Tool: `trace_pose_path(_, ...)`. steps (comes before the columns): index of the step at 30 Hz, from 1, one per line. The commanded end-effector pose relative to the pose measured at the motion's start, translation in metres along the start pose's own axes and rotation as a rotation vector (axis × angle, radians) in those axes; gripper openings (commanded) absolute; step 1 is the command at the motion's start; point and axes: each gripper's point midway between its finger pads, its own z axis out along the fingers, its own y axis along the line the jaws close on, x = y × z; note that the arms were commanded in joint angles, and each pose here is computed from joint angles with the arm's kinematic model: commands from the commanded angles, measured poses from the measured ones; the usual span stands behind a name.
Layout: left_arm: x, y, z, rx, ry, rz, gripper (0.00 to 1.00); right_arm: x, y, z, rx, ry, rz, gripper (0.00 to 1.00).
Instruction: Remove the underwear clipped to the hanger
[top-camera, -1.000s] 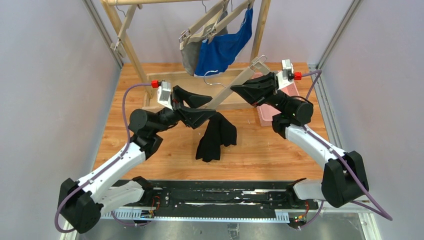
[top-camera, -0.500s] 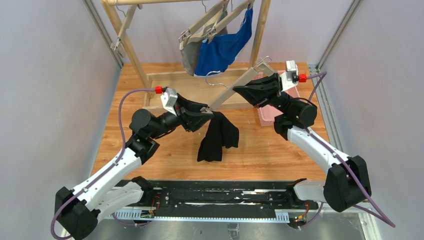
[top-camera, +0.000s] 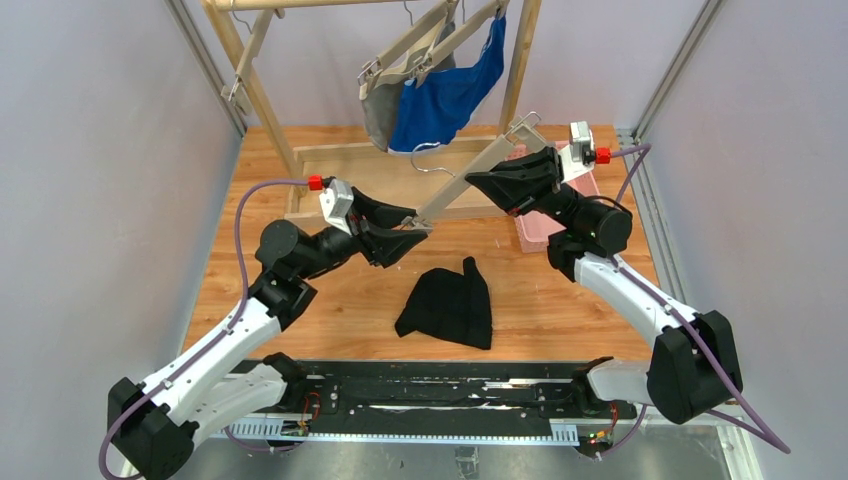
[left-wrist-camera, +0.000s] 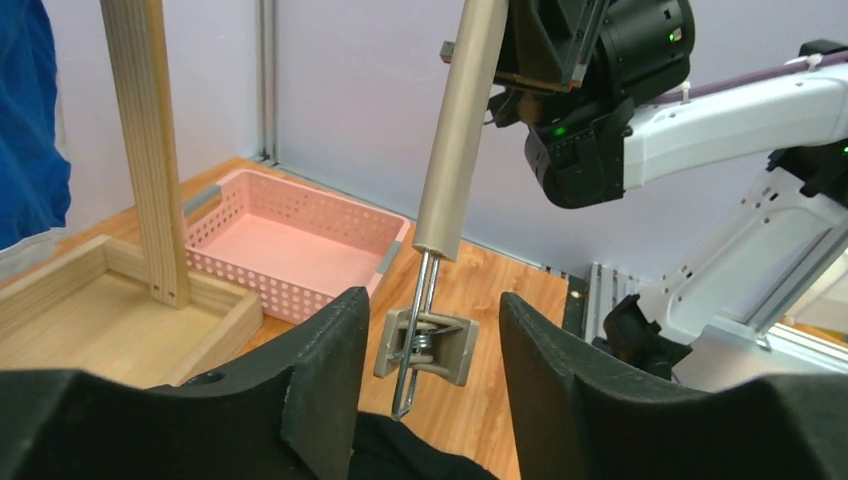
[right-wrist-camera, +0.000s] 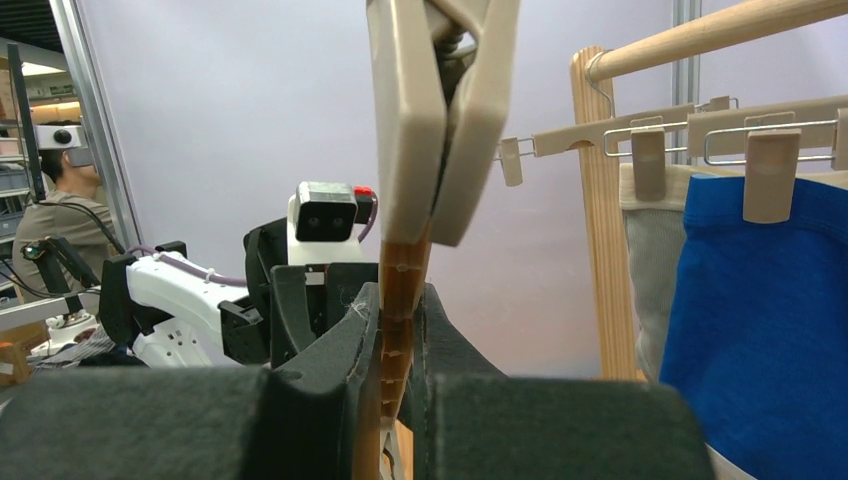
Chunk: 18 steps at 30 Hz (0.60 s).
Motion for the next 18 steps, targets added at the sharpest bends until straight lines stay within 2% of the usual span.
trace_pose_path(1,-0.038,-0.009,-0.001,0.001,-0.089,0.066,0.59,-0.004,0.012,0.001,-0.037,-0.012,-0.035,0.01)
trace_pose_path(7,-0.049,-0.015,0.007,0.044,-0.091,0.092,0.59,-0.004,0.011,0.002,-0.036,-0.013,-0.027,0.01)
trace_pose_path(18,-0.042,-0.010,0.027,0.087,-0.042,0.061,0.54,-0.003,0.013,0.004,-0.048,-0.011,-0.015,0.01)
